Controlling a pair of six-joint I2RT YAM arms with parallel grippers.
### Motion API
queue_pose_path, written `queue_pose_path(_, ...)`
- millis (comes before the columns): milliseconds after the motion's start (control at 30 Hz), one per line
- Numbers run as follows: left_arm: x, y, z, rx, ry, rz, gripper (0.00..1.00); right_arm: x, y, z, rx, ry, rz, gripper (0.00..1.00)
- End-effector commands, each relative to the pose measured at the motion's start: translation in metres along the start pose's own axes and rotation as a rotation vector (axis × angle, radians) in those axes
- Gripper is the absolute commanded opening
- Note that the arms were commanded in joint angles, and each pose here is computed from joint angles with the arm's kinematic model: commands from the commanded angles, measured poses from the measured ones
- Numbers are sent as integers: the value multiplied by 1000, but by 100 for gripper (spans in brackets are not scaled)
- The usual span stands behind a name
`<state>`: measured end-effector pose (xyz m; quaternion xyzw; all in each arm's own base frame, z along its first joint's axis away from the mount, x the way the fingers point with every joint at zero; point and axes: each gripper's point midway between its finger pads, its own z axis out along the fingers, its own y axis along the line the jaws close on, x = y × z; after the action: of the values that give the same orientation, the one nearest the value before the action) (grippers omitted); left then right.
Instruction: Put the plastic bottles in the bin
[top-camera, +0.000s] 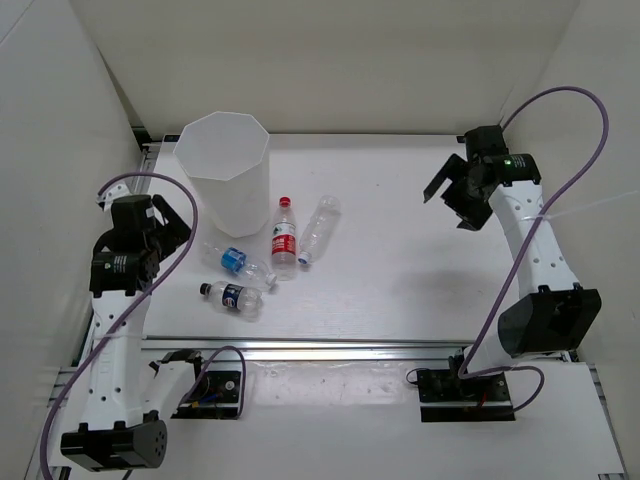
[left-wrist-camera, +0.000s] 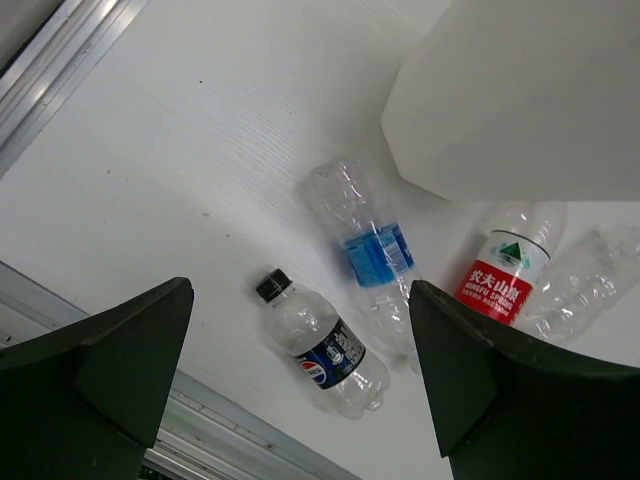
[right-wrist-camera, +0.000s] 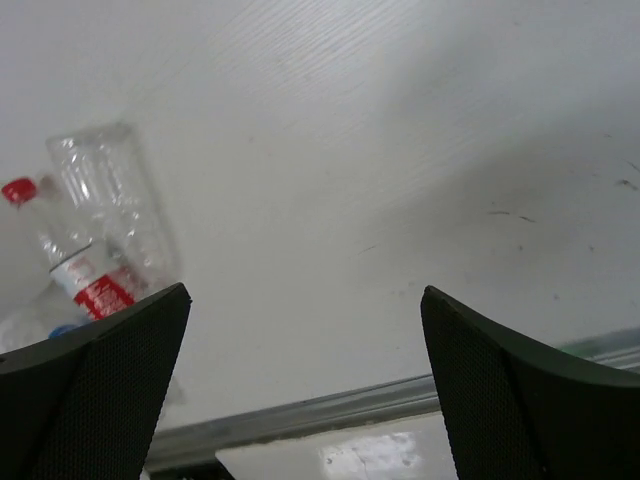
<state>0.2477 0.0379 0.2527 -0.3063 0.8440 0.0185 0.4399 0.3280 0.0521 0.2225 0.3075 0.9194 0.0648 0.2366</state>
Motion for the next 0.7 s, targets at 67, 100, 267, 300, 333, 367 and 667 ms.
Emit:
queue_pose_path(67,2,15,-1,-58,-27,-36,100,7,62,9,-305,146,-165,100)
queue_pose_path(100,5,12,-1,-34,-21,-39,100,15,73,24,-340,231,-181,100)
queue_pose_path(267,30,5,16,33,28,-13,100,33,131,50,-597,406,-187,100)
queue_pose_path(300,32,2,18,46,32,-14,100,35,135,69,-607,431,-183,100)
queue_pose_path(333,38,0,23,60,45,-30,100,34,147,71,-627,434,-199,100)
queue_pose_path(367,38,0,23,61,45,-30,100,43,152,87,-621,481,-198,100)
queue_pose_path(667,39,0,20,42,100,-25,100,87,194,146,-600,588,-258,100)
